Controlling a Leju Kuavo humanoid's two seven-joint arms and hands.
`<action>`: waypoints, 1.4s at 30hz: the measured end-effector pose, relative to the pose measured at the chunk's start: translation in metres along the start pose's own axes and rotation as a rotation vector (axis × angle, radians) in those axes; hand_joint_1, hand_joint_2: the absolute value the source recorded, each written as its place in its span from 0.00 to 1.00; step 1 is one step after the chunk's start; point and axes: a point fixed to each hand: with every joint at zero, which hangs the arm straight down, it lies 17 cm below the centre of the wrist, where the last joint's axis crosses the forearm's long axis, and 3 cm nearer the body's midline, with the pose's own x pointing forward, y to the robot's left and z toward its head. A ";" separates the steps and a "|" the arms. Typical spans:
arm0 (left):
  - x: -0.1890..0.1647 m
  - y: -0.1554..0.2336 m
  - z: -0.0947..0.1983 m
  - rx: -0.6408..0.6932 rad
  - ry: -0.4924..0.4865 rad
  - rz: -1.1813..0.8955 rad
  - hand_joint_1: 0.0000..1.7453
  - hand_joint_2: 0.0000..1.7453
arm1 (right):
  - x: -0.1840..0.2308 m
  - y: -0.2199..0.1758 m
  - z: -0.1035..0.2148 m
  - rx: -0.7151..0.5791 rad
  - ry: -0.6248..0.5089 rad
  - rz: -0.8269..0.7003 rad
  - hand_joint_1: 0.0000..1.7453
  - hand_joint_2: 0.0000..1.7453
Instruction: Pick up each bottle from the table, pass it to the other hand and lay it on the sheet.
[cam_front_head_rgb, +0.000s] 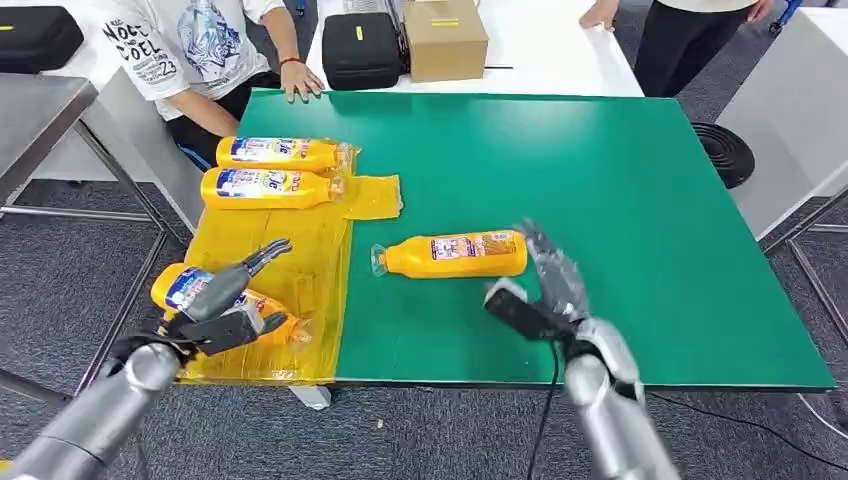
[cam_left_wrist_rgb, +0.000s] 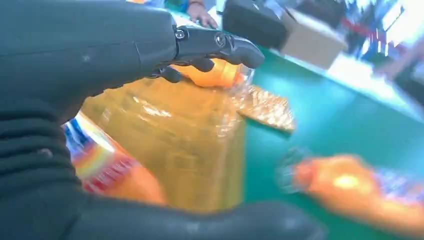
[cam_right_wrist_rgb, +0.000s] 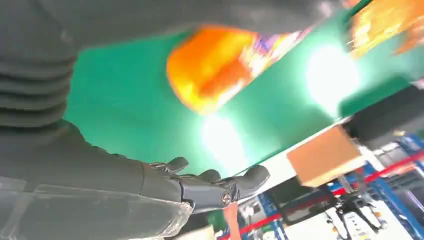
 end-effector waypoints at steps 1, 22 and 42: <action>0.002 -0.005 -0.001 0.025 0.003 0.038 0.00 1.00 | -0.012 -0.008 -0.010 0.010 0.013 0.031 0.00 1.00; 0.008 -0.018 -0.009 0.163 0.061 0.184 0.00 1.00 | -0.042 0.016 -0.070 0.431 0.028 0.119 0.00 1.00; 0.010 -0.015 -0.012 0.187 0.061 0.205 0.00 1.00 | 0.029 0.083 -0.070 0.679 -0.109 0.118 0.00 1.00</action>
